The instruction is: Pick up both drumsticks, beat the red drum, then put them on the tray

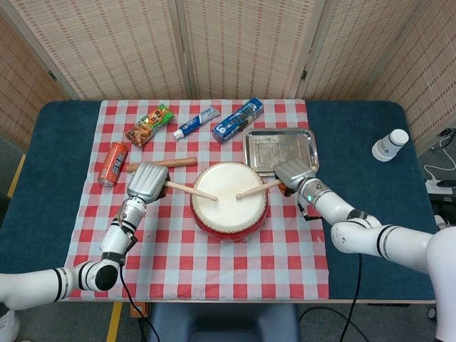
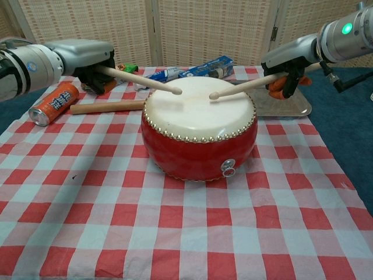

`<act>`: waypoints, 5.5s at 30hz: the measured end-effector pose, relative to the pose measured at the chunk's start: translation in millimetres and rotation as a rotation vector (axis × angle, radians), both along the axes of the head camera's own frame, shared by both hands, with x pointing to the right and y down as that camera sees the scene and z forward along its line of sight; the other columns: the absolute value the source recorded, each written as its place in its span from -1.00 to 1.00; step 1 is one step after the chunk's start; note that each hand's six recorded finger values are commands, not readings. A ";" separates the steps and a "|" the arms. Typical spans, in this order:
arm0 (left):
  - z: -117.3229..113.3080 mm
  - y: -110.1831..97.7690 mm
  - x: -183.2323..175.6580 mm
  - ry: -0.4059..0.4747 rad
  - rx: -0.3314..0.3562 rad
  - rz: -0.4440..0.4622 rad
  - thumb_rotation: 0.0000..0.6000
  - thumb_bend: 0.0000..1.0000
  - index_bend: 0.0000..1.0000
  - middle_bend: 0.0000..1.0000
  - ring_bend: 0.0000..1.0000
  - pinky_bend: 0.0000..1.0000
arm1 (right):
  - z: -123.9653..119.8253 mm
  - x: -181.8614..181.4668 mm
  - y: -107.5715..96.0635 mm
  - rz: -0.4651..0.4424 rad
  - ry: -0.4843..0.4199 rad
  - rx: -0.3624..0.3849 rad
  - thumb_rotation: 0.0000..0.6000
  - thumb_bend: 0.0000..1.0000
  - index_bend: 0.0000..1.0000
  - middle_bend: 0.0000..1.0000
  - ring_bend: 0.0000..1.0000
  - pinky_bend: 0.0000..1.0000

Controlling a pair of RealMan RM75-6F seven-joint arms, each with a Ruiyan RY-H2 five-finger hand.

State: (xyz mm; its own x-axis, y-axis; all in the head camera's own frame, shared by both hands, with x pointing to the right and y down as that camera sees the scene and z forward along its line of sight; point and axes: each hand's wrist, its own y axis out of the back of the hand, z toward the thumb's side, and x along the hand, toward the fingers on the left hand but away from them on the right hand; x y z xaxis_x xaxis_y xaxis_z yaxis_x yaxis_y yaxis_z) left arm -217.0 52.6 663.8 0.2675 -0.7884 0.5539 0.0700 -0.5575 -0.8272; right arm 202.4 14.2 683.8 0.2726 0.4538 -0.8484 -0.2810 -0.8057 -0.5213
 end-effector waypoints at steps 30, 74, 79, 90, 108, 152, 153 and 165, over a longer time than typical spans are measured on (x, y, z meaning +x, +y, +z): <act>4.1 8.4 11.7 0.014 -0.027 0.016 1.00 0.64 1.00 1.00 0.97 1.00 | -30.0 -21.3 -14.5 0.032 -0.102 0.092 1.00 1.00 1.00 0.89 0.83 0.61; -25.6 -1.0 -31.4 0.133 0.027 -0.112 1.00 0.64 1.00 1.00 0.96 1.00 | -7.0 -3.0 -12.1 0.074 -0.081 0.074 1.00 1.00 1.00 0.89 0.83 0.61; -22.0 3.3 -44.7 0.122 0.018 -0.122 1.00 0.63 1.00 1.00 0.96 1.00 | -26.3 8.8 -34.9 0.192 -0.160 0.112 1.00 1.00 1.00 0.89 0.82 0.61; -21.9 8.3 -62.2 0.105 0.027 -0.125 1.00 0.63 1.00 1.00 0.96 1.00 | 16.4 53.3 -55.0 0.251 -0.037 0.125 1.00 0.88 1.00 0.89 0.75 0.60; -34.2 8.2 -90.7 0.110 0.047 -0.167 1.00 0.63 1.00 1.00 0.97 1.00 | 83.1 45.3 -72.6 0.303 0.066 0.129 1.00 -0.07 0.82 0.49 0.15 0.20; -52.0 11.5 -53.2 0.142 0.081 -0.053 1.00 0.63 1.00 1.00 0.96 1.00 | -8.7 13.6 -67.4 0.255 -0.235 0.119 1.00 -0.80 -0.60 -0.41 -0.55 -0.30; -52.1 11.1 -51.1 0.138 0.082 -0.048 1.00 0.63 1.00 1.00 0.96 1.00 | -18.9 12.3 -63.0 0.249 -0.253 0.117 1.00 -0.82 -0.60 -0.41 -0.55 -0.30; -44.7 8.7 -18.3 0.069 0.081 0.011 1.00 0.63 1.00 1.00 0.95 1.00 | -106.1 -2.2 -13.5 0.307 -0.424 0.085 1.00 -0.84 -0.39 -0.35 -0.43 -0.24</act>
State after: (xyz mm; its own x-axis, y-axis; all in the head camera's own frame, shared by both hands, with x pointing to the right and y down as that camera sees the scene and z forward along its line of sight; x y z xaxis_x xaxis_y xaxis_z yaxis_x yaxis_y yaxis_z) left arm -235.3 61.3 619.2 0.3114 -0.8269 0.4683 0.0170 -0.4879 -0.8727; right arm 200.3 0.7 577.7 0.4277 0.6293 -0.6489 0.2106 -0.7675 -0.6055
